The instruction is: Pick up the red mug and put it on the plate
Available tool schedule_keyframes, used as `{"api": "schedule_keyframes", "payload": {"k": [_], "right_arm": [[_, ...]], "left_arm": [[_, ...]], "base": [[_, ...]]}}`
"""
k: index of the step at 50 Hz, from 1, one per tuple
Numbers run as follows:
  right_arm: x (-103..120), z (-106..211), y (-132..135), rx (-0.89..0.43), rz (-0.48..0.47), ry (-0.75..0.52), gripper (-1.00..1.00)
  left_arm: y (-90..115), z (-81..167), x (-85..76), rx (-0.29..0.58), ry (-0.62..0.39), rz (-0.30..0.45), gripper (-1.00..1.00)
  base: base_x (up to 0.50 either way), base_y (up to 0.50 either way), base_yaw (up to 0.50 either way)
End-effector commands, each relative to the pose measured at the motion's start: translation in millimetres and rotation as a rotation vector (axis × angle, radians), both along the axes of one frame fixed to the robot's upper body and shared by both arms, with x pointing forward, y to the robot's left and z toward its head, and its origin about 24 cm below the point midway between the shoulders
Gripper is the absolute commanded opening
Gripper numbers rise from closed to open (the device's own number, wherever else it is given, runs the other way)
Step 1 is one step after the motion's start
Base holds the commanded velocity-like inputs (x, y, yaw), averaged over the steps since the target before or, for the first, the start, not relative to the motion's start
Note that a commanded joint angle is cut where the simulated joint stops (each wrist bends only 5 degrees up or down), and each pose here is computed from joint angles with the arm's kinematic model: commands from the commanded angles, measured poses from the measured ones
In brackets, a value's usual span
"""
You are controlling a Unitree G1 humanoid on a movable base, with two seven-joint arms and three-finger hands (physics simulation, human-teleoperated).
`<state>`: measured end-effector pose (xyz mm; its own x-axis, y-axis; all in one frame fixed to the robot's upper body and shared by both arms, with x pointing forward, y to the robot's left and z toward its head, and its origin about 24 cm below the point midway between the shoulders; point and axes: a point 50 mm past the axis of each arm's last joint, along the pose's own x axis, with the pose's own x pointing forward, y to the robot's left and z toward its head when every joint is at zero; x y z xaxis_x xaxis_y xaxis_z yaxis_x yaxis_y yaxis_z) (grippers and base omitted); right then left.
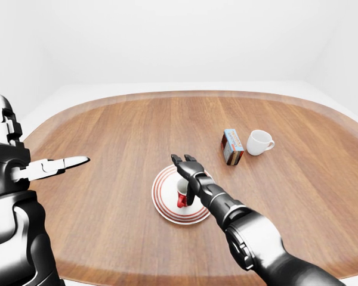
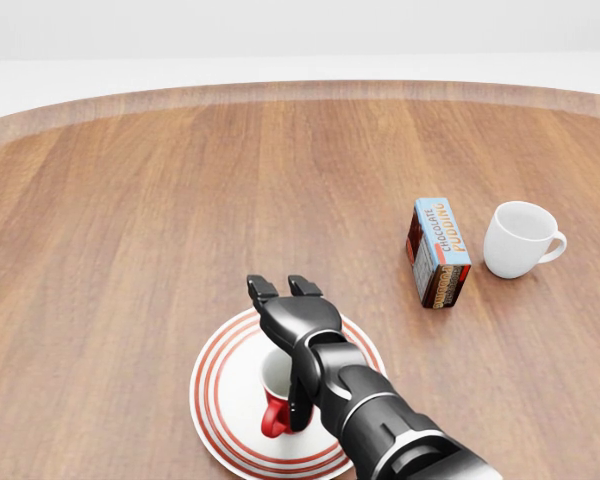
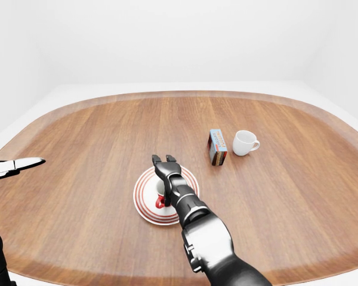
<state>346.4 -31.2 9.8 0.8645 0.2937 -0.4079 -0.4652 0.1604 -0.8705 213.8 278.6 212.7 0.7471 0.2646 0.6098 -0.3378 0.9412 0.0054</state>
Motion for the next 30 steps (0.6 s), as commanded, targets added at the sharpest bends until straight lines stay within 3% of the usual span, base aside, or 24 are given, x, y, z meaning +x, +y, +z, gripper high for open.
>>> {"api": "schedule_keyframes", "payload": {"k": [1, 14, 30], "right_arm": [[6, 7, -3, -0.042, 0.028, -0.010, 1.00], [36, 59, -8, 0.000, 0.042, -0.080, 1.00], [48, 95, -2, 0.060, 0.068, -0.142, 1.00]], "left_arm": [[0, 0, -0.2, -0.001, -0.002, 0.001, 1.00], [-1, 9, -3.0, 0.011, -0.042, 0.002, 1.00], [-5, 16, -5.1, 0.021, -0.077, -0.010, 1.00]], "base": [[0.00, 0.00, 0.00], [0.00, 0.00, 0.00], [0.00, 0.00, 0.00]]}}
